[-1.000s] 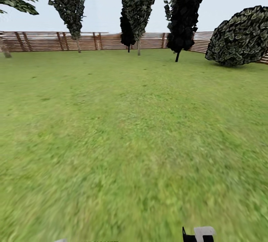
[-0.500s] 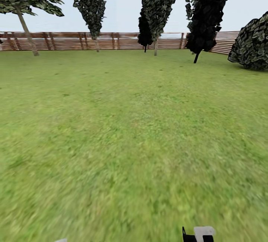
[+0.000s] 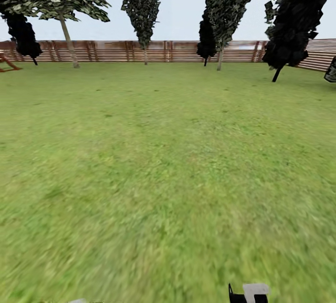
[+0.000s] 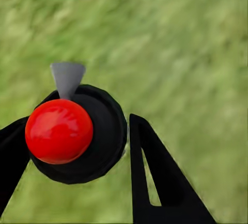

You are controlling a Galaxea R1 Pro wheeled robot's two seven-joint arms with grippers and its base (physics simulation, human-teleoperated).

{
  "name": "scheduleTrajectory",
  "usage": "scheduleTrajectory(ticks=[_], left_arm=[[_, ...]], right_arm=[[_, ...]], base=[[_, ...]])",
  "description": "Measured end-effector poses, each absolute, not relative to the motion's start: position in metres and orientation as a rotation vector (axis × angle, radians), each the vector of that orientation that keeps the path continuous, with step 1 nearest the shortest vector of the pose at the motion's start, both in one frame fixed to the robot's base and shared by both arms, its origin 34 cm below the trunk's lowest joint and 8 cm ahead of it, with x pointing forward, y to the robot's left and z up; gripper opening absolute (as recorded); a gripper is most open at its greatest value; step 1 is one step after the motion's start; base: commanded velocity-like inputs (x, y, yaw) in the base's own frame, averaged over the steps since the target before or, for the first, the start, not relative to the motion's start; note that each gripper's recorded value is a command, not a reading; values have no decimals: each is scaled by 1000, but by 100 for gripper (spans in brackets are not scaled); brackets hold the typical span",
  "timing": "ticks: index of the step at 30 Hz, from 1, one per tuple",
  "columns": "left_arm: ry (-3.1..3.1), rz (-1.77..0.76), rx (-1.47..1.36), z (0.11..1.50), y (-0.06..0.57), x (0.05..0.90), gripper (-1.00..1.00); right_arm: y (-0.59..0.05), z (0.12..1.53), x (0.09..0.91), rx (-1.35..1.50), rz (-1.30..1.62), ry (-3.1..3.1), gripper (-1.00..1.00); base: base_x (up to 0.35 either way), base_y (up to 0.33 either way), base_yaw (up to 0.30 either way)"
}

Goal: In the garden, pick up the pesticide atomizer on the floor and spray pesticide onto both trees until each tree trunk is fully covered.

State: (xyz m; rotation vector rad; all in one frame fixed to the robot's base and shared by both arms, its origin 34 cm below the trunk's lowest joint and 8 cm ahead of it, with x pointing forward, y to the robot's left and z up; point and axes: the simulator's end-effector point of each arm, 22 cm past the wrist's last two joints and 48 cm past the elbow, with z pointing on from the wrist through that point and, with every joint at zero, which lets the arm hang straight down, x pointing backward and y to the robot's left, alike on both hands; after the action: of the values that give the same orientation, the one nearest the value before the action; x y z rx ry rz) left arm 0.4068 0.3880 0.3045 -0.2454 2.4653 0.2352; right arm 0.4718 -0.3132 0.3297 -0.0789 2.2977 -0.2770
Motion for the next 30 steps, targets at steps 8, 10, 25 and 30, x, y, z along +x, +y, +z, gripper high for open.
scheduleTrajectory(ticks=[8, 10, 25, 30], left_arm=[[2465, 237, -246, 305, 389, 407, -100], [2466, 237, -246, 304, 389, 407, -100], [2462, 231, -240, 305, 387, 408, -100], [2460, 228, -244, 305, 386, 408, -100]], right_arm=[[-313, 330, 472, -79, -277, 2298, 100], [-313, 330, 472, -79, -277, 2298, 100], [-314, 330, 472, -78, -278, 2298, 100], [-314, 330, 472, -76, -279, 2297, 100]], base=[[9, 280, 279], [0, 143, 279], [0, 8, 279], [0, 0, 279]])
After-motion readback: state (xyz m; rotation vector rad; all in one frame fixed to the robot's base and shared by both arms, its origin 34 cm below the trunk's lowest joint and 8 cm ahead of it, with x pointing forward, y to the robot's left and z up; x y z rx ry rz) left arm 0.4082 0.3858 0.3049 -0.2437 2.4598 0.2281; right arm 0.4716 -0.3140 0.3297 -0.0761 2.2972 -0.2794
